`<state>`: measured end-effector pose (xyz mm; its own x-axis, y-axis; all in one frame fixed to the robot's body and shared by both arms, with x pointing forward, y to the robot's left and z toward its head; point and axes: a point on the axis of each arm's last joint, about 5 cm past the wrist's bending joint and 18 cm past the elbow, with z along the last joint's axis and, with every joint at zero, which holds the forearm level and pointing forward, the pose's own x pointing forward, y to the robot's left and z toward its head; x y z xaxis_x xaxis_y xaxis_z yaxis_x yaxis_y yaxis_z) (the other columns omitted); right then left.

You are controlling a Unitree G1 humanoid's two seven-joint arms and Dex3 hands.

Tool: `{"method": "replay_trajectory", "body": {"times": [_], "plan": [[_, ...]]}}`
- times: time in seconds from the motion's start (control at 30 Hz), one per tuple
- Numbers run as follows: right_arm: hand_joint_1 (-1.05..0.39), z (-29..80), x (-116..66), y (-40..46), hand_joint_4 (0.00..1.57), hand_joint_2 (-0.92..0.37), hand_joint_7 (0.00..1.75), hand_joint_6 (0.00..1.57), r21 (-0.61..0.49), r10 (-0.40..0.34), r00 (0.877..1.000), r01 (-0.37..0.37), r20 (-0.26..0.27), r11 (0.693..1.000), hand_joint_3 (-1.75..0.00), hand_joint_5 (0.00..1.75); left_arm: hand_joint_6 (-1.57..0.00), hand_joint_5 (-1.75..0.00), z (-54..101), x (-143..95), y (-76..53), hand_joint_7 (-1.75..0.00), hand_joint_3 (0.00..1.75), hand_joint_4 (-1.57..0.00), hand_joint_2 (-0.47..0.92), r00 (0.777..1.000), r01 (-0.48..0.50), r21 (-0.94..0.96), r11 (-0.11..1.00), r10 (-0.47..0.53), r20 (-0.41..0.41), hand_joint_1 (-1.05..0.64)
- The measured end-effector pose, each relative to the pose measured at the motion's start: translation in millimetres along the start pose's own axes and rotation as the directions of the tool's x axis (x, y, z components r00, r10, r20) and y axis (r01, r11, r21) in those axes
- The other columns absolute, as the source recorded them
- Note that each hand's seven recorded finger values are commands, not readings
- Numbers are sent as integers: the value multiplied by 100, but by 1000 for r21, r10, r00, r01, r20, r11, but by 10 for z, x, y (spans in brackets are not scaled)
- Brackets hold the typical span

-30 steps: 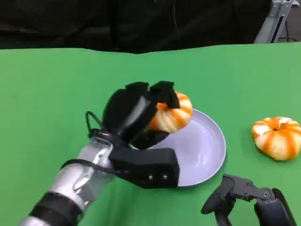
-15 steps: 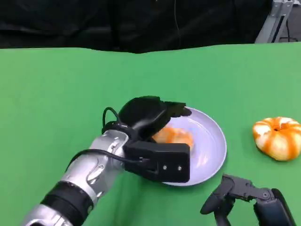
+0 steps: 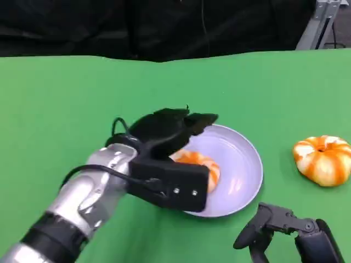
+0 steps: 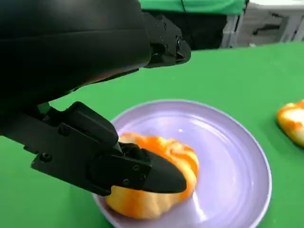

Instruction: Grasp the bread from the table and place it into the plate.

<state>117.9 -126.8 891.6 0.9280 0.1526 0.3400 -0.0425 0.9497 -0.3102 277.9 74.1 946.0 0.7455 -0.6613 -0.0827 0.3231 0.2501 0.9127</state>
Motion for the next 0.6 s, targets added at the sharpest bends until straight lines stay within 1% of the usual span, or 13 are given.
{"method": "replay_trajectory", "body": {"times": [0.1, 0.17, 0.3, 0.33, 0.4, 0.43, 0.47, 0.5, 0.53, 0.6], "plan": [[8, 2, 9, 9, 87, -19, 124, 90, 3, 1, 1000, -1, 3, 1000, -148, 152, -24, -14, -69, -155, 53, -9, 24, -21, 92, 999, -47, -33, 998, 47, -10, -51], [8, 5, 12, 15, 87, -19, 124, 90, 3, -1, 1000, 1, 5, 1000, -149, 152, -28, -18, -123, -262, 65, -10, 25, -26, 92, 997, -81, -76, 994, 80, -23, -48], [9, 9, 13, 28, 87, -18, 125, 90, 2, -3, 1000, 3, 0, 1000, -151, 154, -39, -31, -216, -516, 93, -13, 26, -44, 92, 989, -151, -244, 958, 145, -43, -43], [9, 9, 15, 29, 87, -18, 125, 90, 2, -3, 1000, 3, 0, 1000, -151, 154, -51, -41, -229, -575, 100, -17, 23, -54, 92, 987, -163, -282, 945, 158, -43, -33], [9, 10, 17, 29, 87, -18, 125, 90, 2, -4, 1000, 4, 1, 1000, -151, 153, -72, -56, -248, -692, 107, -24, 22, -69, 91, 982, -186, -369, 911, 184, -41, -20], [9, 9, 17, 28, 88, -18, 125, 90, 2, -4, 1000, 4, 0, 1000, -151, 153, -82, -62, -255, -753, 106, -26, 28, -75, 89, 980, -194, -414, 889, 196, -40, -13], [9, 9, 17, 28, 88, -18, 125, 90, 2, -4, 1000, 4, -1, 1000, -150, 153, -92, -68, -261, -808, 103, -28, 54, -81, 76, 977, -204, -450, 870, 209, -38, -6], [9, 9, 18, 29, 88, -18, 125, 90, 3, -4, 1000, 4, 0, 1000, -150, 153, -99, -73, -267, -882, 92, -29, 79, -85, 64, 972, -222, -484, 846, 231, -43, -1], [9, 8, 17, 29, 88, -19, 125, 90, 4, -4, 1000, 4, -1, 1000, -150, 153, -106, -90, -267, -954, 70, -37, 104, -89, 52, 967, -239, -510, 826, 249, -50, 4], [10, 7, 15, 29, 88, -19, 125, 89, 8, -5, 1000, 5, -2, 1000, -150, 153, -103, -112, -246, -1112, -13, -59, 119, -88, 45, 954, -283, -576, 767, 290, -83, 7]]}}
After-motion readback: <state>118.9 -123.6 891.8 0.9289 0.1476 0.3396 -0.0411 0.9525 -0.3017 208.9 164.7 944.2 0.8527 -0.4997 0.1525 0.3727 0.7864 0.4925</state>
